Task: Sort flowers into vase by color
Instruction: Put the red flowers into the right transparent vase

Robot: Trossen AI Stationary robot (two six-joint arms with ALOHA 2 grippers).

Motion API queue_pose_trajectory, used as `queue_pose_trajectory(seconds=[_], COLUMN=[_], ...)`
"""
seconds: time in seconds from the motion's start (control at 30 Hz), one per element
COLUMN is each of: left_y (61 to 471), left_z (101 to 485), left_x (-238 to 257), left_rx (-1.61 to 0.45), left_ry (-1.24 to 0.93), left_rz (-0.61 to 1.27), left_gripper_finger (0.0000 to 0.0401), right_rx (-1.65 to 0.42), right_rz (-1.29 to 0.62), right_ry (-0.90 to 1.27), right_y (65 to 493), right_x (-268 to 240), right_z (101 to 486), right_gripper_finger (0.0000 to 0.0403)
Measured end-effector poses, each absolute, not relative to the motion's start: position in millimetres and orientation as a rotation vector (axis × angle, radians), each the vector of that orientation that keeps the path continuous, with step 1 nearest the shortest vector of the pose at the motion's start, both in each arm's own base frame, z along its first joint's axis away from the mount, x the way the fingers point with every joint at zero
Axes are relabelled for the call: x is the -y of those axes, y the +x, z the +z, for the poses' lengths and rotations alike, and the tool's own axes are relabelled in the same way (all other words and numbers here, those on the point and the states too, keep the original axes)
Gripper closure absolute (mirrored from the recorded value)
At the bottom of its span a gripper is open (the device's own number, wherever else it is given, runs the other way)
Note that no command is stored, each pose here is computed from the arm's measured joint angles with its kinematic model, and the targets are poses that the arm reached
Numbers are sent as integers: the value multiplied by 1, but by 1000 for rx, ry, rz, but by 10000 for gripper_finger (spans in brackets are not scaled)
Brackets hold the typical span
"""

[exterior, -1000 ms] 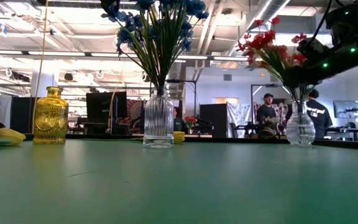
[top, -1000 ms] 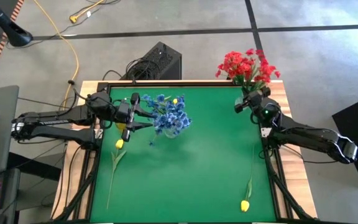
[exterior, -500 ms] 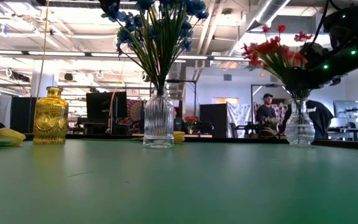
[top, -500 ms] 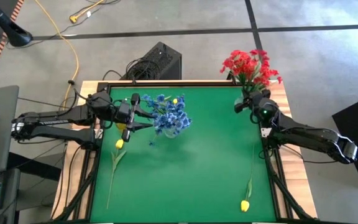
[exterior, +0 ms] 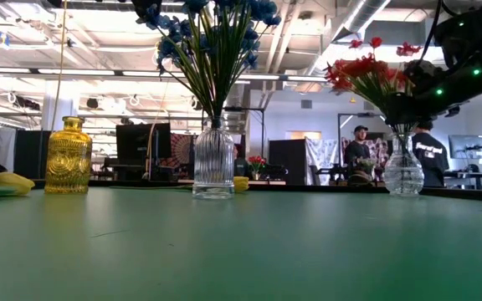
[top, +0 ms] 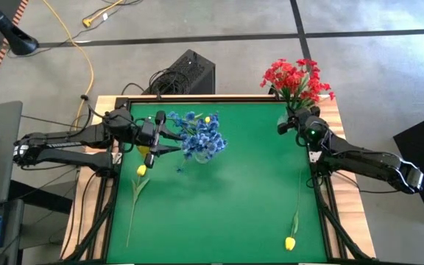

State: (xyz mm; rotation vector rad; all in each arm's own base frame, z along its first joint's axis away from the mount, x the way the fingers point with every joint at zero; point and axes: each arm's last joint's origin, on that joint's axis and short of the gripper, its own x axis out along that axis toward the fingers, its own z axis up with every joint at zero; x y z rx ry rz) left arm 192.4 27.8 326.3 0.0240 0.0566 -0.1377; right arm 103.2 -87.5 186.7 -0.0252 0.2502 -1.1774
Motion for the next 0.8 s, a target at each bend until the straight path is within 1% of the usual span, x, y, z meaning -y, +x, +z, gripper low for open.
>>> queue_pose_trajectory(seconds=[0.6,0.7,0.8], left_y=[192,192,192], left_z=[326,326,326], left_x=[-28,-28,-28], left_rx=[-60,-60,-60], left_ry=[22,21,20], left_rz=[-138,-138,-138], left_gripper_finger=[260,260,260], right_rx=[-270,-272,-269], right_rz=[-1168,-1168,-1168], right_ry=[-53,-56,-56], right_y=[103,103,103], right_x=[87,87,87], right_z=[187,187,187], right_gripper_finger=[343,336,320])
